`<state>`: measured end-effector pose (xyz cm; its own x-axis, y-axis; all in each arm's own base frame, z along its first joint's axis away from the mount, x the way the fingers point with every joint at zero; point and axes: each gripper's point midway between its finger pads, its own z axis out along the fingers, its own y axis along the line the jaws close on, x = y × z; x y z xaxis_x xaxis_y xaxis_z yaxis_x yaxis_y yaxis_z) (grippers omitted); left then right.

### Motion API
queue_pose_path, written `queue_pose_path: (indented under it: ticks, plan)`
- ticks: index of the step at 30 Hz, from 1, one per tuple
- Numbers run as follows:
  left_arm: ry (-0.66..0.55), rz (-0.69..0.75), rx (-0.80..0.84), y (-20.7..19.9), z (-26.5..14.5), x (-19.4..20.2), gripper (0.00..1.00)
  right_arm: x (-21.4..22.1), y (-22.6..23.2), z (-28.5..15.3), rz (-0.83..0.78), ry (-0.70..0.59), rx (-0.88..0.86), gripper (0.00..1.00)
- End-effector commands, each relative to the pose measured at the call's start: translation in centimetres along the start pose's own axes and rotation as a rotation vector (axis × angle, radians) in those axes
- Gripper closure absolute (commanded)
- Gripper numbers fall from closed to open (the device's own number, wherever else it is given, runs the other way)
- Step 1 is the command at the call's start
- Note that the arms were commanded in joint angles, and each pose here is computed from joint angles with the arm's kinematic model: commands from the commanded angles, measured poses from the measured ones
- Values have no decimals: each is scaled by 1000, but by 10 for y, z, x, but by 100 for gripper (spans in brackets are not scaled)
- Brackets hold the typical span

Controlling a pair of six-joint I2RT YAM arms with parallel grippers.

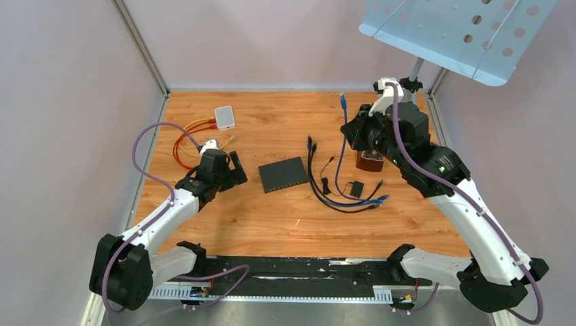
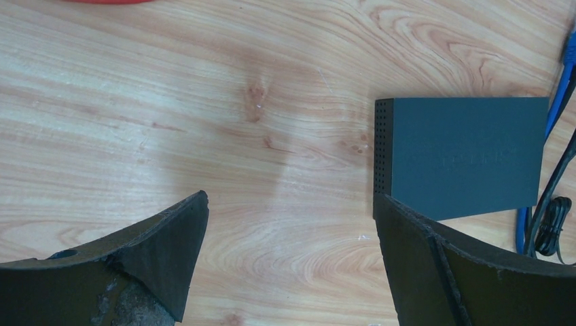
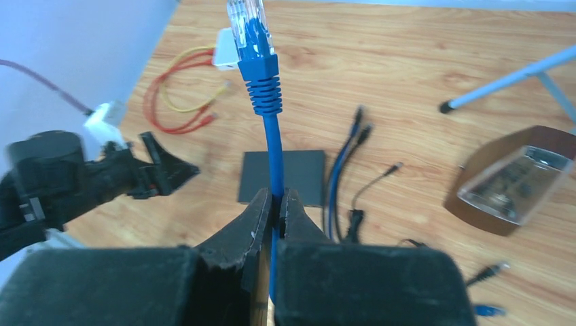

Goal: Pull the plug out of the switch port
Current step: Place the connector at the center of the board, then move the switch port to the center of the board.

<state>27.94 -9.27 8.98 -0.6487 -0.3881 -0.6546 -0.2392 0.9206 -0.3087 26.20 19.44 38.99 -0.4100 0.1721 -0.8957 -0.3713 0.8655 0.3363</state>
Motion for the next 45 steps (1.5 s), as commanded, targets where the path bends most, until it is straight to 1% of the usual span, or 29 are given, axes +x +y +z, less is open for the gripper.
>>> queue_pose_path:
  ticks: [1, 3, 6, 8, 10, 12, 16, 19, 20, 23, 25, 27, 28, 30, 34, 38, 41, 45]
  plan:
    - [-16, 35, 72, -25, 3, -18, 0, 30, -47, 30, -85, 125, 196, 100]
    - [13, 45, 83, -28, 6, -13, 0, 55, -63, 54, -73, 217, 217, 100]
    - [41, 54, 106, -33, 10, -8, 0, 93, -76, 92, -40, 356, 186, 100]
    - [62, 57, 128, -37, 12, -3, 0, 114, -87, 115, -8, 423, 201, 100]
    - [78, 60, 151, -40, 14, 1, 0, 131, -90, 138, 26, 484, 168, 100]
    - [92, 63, 169, -44, 16, 3, 0, 144, -96, 161, 70, 524, 172, 100]
    - [107, 75, 188, -49, 18, 4, 0, 159, -95, 201, 192, 585, 113, 99]
    - [133, 86, 217, -54, 18, 8, 0, 166, -96, 222, 243, 602, 104, 96]
    - [136, 88, 223, -55, 18, 9, 0, 168, -100, 227, 248, 600, 123, 92]
    - [163, 103, 237, -56, 20, 15, 0, 169, -110, 234, 274, 595, 151, 77]
    - [172, 110, 245, -57, 22, 18, 0, 166, -111, 231, 278, 583, 157, 68]
    - [178, 116, 254, -58, 24, 20, 0, 160, -109, 227, 274, 560, 144, 57]
    - [184, 118, 257, -59, 25, 21, 0, 158, -107, 223, 272, 552, 137, 56]
    - [197, 127, 283, -65, 29, 22, 1, 158, -100, 215, 273, 547, 100, 55]
    - [228, 133, 317, -77, 39, 23, 6, 165, -78, 206, 296, 572, -31, 56]
    - [271, 130, 370, -90, 46, 28, 15, 184, -64, 208, 306, 610, -100, 59]
    - [280, 127, 396, -96, 50, 29, 19, 201, -67, 217, 320, 653, -57, 62]
    - [310, 152, 402, -98, 58, 34, 25, 212, -74, 219, 335, 666, -12, 61]
